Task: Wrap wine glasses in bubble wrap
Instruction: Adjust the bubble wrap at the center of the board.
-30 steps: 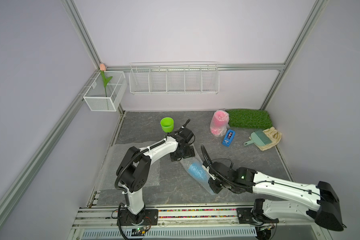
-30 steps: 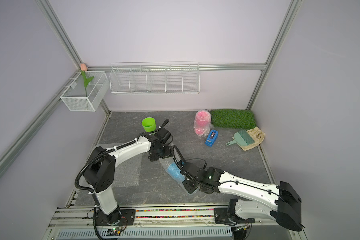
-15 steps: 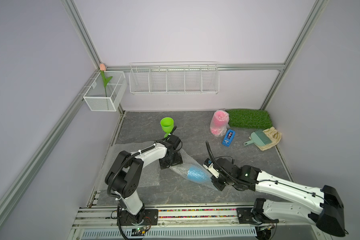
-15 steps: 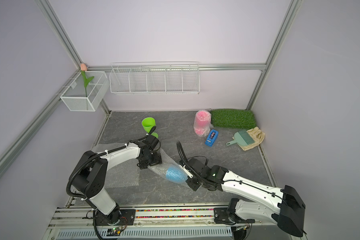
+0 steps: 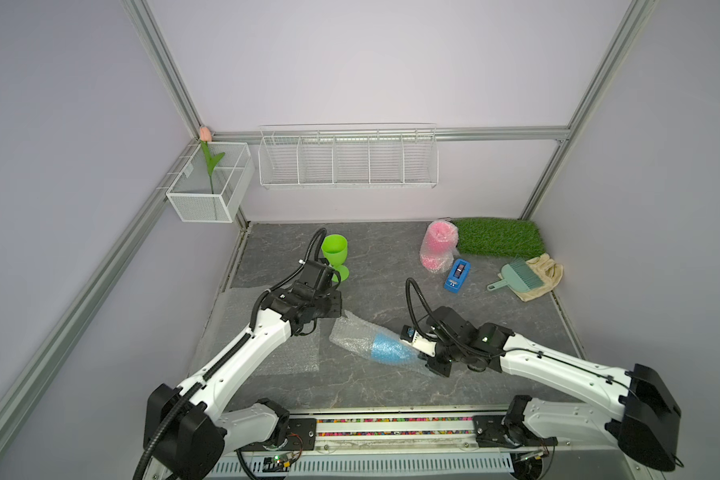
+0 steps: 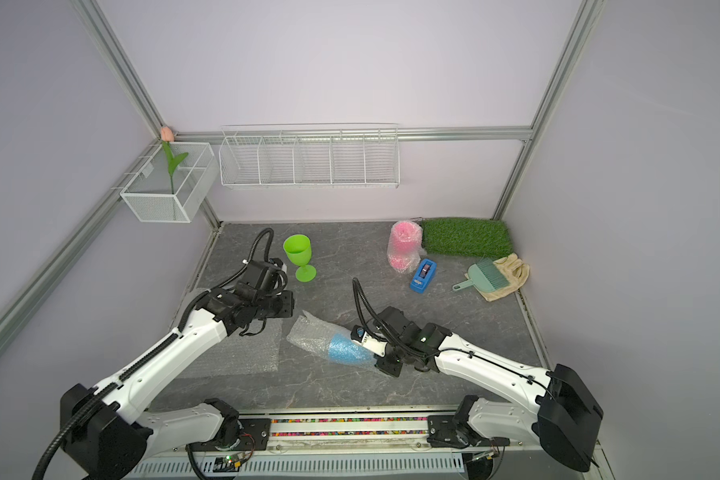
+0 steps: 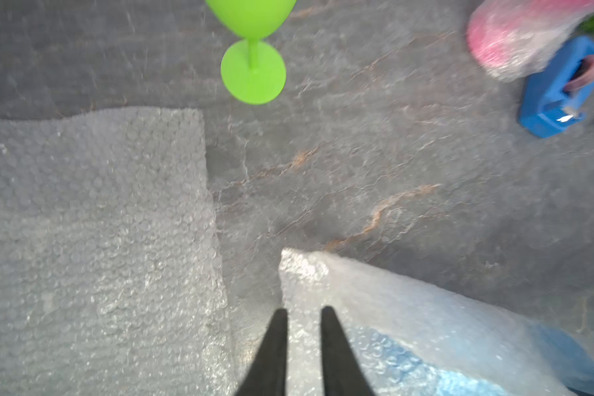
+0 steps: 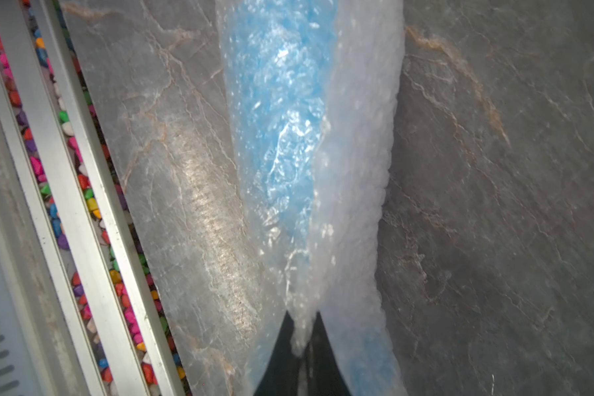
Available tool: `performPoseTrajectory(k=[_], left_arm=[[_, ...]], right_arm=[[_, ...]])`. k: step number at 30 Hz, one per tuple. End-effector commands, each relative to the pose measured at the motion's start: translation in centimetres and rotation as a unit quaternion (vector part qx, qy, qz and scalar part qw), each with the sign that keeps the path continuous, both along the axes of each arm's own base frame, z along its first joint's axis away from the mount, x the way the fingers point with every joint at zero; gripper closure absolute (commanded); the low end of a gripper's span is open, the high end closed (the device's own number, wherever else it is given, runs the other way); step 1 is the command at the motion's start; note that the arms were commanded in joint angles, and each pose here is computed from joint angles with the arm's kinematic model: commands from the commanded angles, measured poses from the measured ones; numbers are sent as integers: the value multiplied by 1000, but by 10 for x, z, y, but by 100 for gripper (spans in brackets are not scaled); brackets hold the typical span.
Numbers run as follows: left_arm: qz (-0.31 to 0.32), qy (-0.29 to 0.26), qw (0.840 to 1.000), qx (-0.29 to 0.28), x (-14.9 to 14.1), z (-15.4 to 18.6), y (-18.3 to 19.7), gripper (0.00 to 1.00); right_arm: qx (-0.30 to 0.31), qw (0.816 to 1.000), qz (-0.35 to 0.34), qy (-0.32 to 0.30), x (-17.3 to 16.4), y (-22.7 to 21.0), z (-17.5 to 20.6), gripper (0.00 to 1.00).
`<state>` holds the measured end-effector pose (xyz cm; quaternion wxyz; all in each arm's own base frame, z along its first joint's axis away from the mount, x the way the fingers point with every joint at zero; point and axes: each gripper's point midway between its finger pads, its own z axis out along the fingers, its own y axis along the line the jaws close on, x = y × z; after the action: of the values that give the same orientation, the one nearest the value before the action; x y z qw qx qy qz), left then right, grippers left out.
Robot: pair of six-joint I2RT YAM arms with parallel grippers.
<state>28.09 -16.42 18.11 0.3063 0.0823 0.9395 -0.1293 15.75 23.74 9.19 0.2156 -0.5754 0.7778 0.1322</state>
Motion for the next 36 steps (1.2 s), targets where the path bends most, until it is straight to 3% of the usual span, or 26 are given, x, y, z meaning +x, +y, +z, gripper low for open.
performPoseTrajectory(k=[1,3,6,10,20,26,36], left_arm=[[-114,-49,992,-1,-5,13,-19,81],[-185,-71,980,-7,-13,22,-32,75],[-334,-110,936,-18,-41,29,-54,70],[-444,-147,884,-15,-71,27,-63,56],[-595,-67,798,62,-107,-30,-65,30],[-625,-57,777,48,-116,-42,-73,18],[-648,-71,755,78,-122,-68,-76,26]], right_arm=[[23,996,89,-12,-4,14,8,93],[29,993,114,-5,-6,16,7,93],[28,989,147,-8,-7,20,4,93],[18,985,172,-9,-3,20,2,93],[12,984,176,-5,11,9,7,93],[27,987,160,22,15,7,7,93],[67,985,144,61,24,12,20,93]])
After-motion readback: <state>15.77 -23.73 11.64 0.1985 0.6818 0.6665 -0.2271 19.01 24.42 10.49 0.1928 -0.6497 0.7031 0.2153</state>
